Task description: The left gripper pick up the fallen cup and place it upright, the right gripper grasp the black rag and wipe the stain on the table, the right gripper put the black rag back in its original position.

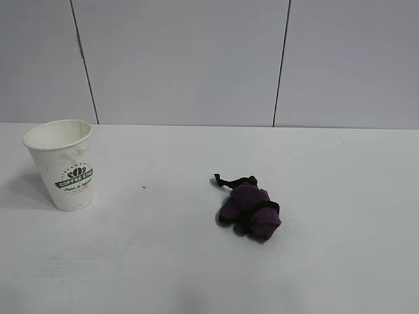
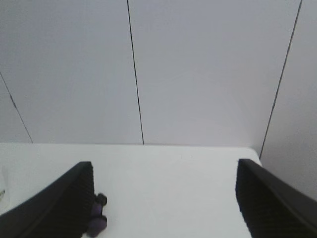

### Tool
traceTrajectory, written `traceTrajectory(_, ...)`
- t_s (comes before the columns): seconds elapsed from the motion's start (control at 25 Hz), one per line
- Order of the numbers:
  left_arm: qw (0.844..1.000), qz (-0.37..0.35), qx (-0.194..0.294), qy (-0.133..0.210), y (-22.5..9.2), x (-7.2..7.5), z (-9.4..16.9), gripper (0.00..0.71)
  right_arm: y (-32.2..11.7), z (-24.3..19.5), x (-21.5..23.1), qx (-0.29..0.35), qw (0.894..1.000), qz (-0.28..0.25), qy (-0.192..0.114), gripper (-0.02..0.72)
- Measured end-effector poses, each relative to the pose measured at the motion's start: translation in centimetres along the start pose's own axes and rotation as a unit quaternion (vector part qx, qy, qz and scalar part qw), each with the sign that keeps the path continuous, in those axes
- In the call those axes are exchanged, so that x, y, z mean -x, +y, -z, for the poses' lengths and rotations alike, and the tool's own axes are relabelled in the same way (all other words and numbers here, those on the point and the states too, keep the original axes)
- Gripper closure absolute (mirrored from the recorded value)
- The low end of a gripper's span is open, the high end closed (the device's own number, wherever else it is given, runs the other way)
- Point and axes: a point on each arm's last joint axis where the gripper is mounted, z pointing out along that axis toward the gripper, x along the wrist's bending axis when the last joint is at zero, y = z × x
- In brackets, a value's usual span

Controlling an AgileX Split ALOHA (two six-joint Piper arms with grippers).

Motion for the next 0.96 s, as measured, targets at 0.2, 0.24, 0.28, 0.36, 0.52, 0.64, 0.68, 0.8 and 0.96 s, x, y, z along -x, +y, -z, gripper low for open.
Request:
traceTrajectory(0.2,1.0,0.0,0.0,0.0,0.0,0.0,0.0,0.016,-5.8,-5.4,1.6,-0.114,0.993,-0.012,-0.022,0.156)
traceTrajectory(0.24,1.0,0.0,0.0,0.0,0.0,0.0,0.0,0.016,-6.6,-6.0,1.8,-0.128,0.991,-0.012,-0.022,0.156)
traceTrajectory(0.28,1.0,0.0,0.0,0.0,0.0,0.0,0.0,0.016,-7.3,-6.6,1.9,-0.14,0.99,-0.011,-0.023,0.156)
traceTrajectory(0.36,1.0,0.0,0.0,0.0,0.0,0.0,0.0,0.016,-8.3,-7.3,2.0,-0.157,0.987,-0.011,-0.022,0.156)
traceTrajectory(0.52,1.0,0.0,0.0,0.0,0.0,0.0,0.0,0.016,-9.0,-7.6,2.1,-0.171,0.985,-0.011,-0.023,0.156)
traceTrajectory(0.64,1.0,0.0,0.0,0.0,0.0,0.0,0.0,0.016,-9.0,-7.6,2.1,-0.17,0.985,-0.006,-0.012,0.156)
traceTrajectory(0.68,1.0,0.0,0.0,0.0,0.0,0.0,0.0,0.016,-9.0,-7.6,2.2,-0.169,0.986,-0.005,-0.008,0.156)
traceTrajectory(0.8,1.0,0.0,0.0,0.0,0.0,0.0,0.0,0.016,-9.1,-7.3,2.3,-0.156,0.988,-0.01,-0.008,0.156)
traceTrajectory(0.96,1.0,0.0,0.0,0.0,0.0,0.0,0.0,0.016,-9.3,-6.5,2.5,-0.129,0.991,-0.018,-0.018,0.156)
